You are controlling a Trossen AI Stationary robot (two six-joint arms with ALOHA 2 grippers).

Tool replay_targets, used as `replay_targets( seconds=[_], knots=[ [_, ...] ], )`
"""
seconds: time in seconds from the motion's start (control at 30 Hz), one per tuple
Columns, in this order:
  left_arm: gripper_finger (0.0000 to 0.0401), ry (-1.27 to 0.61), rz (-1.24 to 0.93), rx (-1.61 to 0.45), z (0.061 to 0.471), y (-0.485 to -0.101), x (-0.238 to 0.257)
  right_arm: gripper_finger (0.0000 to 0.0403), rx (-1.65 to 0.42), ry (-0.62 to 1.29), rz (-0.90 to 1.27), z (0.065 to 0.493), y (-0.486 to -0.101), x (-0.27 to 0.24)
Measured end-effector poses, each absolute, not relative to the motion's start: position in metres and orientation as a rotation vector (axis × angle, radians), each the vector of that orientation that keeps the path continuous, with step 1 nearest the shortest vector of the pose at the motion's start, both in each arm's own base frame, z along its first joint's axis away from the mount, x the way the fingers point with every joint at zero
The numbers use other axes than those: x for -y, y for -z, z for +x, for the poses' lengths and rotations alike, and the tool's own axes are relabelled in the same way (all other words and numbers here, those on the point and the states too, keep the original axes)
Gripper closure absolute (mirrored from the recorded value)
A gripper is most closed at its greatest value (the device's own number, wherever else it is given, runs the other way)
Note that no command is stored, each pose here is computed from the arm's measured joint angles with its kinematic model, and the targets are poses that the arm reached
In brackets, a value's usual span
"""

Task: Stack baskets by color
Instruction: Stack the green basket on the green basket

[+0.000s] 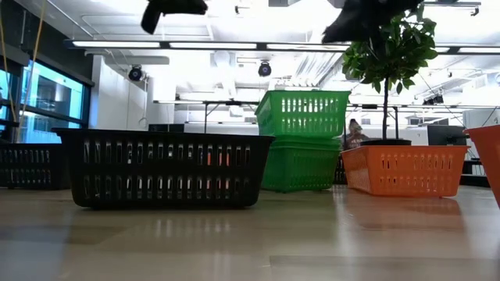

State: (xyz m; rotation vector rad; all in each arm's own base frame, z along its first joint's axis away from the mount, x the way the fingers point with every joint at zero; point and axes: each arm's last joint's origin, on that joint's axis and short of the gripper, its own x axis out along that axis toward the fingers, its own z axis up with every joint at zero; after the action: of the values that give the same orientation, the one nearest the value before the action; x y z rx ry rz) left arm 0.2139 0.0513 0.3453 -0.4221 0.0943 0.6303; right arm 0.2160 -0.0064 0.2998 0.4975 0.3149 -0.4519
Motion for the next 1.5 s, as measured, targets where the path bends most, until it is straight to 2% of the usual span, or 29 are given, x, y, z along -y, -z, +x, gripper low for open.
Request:
replay_targets(
  seconds=[0.07, 0.17, 0.23, 0.4, 0.53, 0.67, 0.83, 1.0, 1.13, 1.5],
  knots=[
    [0.0391, -0.564, -0.427, -0.062, 0.207, -0.33, -0.043, 0.039, -0.422, 0.482, 0.515, 0.22, -0.299, 0.008],
    [0.0391, -0.467, -0.45, 0.064, 0.197, -0.306, -0.031, 0.0384, -0.579, 0.556, 0.556, 0.223, -0.288, 0.011],
    [0.0398, -0.377, -0.458, 0.181, 0.191, -0.293, -0.024, 0.0395, -0.654, 0.601, 0.582, 0.226, -0.278, 0.011],
    [0.04, -0.228, -0.458, 0.301, 0.18, -0.267, -0.016, 0.0399, -0.681, 0.602, 0.563, 0.24, -0.261, 0.011],
    [0.04, -0.248, -0.454, 0.278, 0.174, -0.258, -0.016, 0.0401, -0.757, 0.495, 0.407, 0.242, -0.244, 0.008],
    [0.04, -0.311, -0.402, 0.238, 0.17, -0.256, -0.017, 0.0402, -0.742, 0.576, 0.436, 0.234, -0.236, 0.016],
    [0.04, -0.363, -0.386, 0.19, 0.169, -0.251, -0.019, 0.0403, -0.645, 0.52, 0.471, 0.242, -0.23, 0.024],
    [0.0401, -0.38, -0.398, 0.177, 0.169, -0.25, -0.019, 0.0403, -0.669, 0.593, 0.468, 0.243, -0.222, 0.032],
    [0.0401, -0.379, -0.4, 0.183, 0.169, -0.25, -0.019, 0.0403, -0.689, 0.564, 0.517, 0.253, -0.211, 0.037],
    [0.0401, -0.41, -0.4, 0.182, 0.169, -0.25, -0.02, 0.0403, -0.522, 0.504, 0.533, 0.281, -0.205, 0.042]
  ],
)
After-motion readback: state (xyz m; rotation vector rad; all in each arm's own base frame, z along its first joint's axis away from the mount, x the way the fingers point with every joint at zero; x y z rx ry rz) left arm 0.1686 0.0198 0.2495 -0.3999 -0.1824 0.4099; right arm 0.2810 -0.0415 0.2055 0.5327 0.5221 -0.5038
